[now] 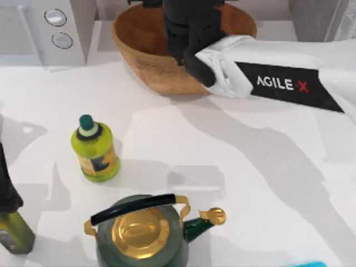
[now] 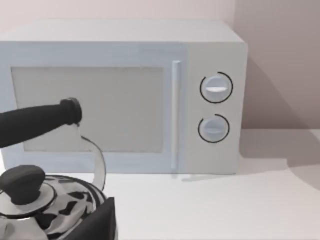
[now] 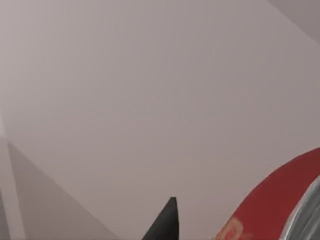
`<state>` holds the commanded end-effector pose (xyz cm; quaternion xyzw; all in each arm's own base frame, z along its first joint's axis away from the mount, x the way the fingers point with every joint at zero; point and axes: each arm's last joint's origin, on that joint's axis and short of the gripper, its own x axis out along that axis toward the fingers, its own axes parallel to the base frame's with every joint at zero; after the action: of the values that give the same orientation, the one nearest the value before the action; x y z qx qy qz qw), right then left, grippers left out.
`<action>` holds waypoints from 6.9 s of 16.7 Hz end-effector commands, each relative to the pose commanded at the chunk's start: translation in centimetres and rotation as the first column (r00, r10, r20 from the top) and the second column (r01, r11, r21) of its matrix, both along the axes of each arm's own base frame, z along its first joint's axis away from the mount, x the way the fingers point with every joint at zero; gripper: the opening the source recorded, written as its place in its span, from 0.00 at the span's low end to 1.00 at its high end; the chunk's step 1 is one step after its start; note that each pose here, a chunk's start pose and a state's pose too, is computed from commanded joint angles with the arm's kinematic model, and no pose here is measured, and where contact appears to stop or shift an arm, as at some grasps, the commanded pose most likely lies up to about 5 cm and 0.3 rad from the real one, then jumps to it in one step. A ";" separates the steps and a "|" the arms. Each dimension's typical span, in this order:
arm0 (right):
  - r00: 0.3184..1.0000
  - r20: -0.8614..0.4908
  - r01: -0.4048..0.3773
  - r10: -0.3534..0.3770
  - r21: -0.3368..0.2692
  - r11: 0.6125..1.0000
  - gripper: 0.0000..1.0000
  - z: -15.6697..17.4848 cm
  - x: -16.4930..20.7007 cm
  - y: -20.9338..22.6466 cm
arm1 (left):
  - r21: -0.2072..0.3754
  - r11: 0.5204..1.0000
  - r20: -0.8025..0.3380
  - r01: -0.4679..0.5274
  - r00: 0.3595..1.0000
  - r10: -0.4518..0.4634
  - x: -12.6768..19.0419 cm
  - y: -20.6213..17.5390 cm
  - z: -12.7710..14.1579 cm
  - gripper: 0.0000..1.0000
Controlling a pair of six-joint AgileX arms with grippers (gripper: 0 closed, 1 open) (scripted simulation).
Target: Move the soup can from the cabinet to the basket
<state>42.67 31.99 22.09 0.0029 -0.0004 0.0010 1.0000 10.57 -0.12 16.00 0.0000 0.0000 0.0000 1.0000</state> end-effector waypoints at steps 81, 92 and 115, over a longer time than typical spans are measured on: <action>1.000 0.005 0.008 -0.008 -0.006 1.000 1.00 -5.5 -31.8 -32.5 | 0.000 1.000 0.000 0.000 1.000 0.000 0.0 0.0 0.0 1.00; 1.000 -0.003 0.024 -0.024 -0.003 1.000 1.00 -2.4 -26.8 -40.5 | 0.000 1.000 0.000 0.000 1.000 0.000 0.0 0.0 0.0 1.00; 1.000 -0.002 0.008 -0.008 -0.007 1.000 1.00 -4.4 -26.5 -54.0 | 0.000 1.000 0.000 0.000 1.000 0.000 0.0 0.0 0.0 1.00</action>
<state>16.15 -22.01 17.66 -0.0004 0.0007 -0.0029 1.0000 10.57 -0.12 16.00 0.0000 0.0000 0.0000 1.0000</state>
